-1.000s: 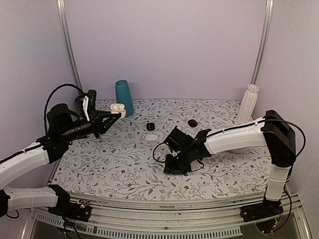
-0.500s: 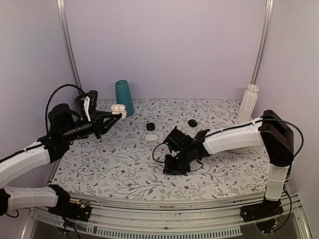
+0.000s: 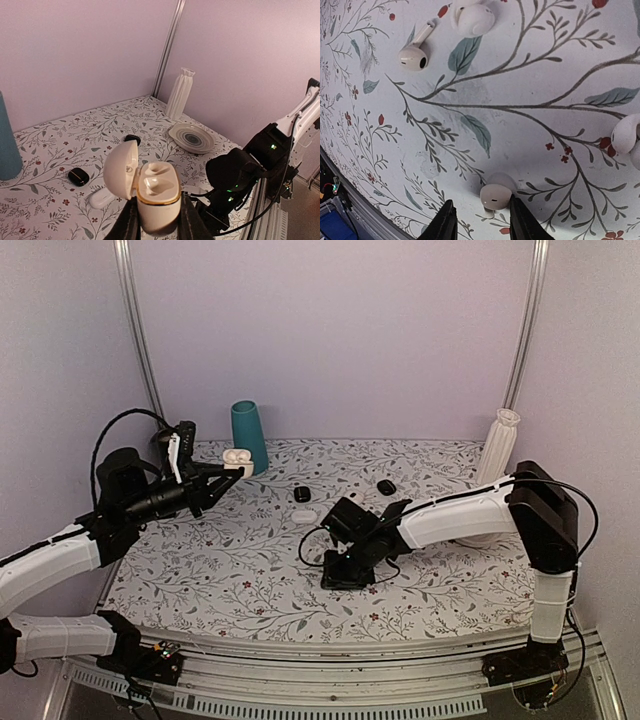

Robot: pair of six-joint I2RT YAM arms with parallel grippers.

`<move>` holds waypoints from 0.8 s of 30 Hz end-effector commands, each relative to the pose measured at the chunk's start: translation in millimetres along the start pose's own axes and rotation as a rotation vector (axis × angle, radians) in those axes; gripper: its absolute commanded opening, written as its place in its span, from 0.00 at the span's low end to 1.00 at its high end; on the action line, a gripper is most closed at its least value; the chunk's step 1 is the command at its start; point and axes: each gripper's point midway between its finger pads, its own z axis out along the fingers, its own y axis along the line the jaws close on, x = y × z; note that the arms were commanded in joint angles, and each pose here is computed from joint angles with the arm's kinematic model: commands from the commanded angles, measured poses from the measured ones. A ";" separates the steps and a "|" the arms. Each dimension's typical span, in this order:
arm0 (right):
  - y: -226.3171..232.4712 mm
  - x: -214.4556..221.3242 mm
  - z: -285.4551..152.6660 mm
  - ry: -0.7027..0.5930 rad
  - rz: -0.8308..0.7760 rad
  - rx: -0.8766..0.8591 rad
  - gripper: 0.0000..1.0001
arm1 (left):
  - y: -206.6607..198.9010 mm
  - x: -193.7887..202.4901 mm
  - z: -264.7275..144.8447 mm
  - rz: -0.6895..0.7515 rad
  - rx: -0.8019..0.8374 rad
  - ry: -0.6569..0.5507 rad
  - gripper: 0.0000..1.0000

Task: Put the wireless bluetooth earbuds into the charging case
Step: Adjust the left earbud at the center of the board.

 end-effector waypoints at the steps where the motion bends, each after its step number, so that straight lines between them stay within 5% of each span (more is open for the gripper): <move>1: 3.8 -12.0 2.2 -0.019 -0.032 0.016 0.36 | -0.2 -13.6 -4.3 0.024 0.000 -0.040 0.00; 24: -1.9 -14.2 -2.9 -0.016 -0.365 0.211 0.36 | 0.3 -13.5 -1.8 -0.001 0.009 -0.047 0.00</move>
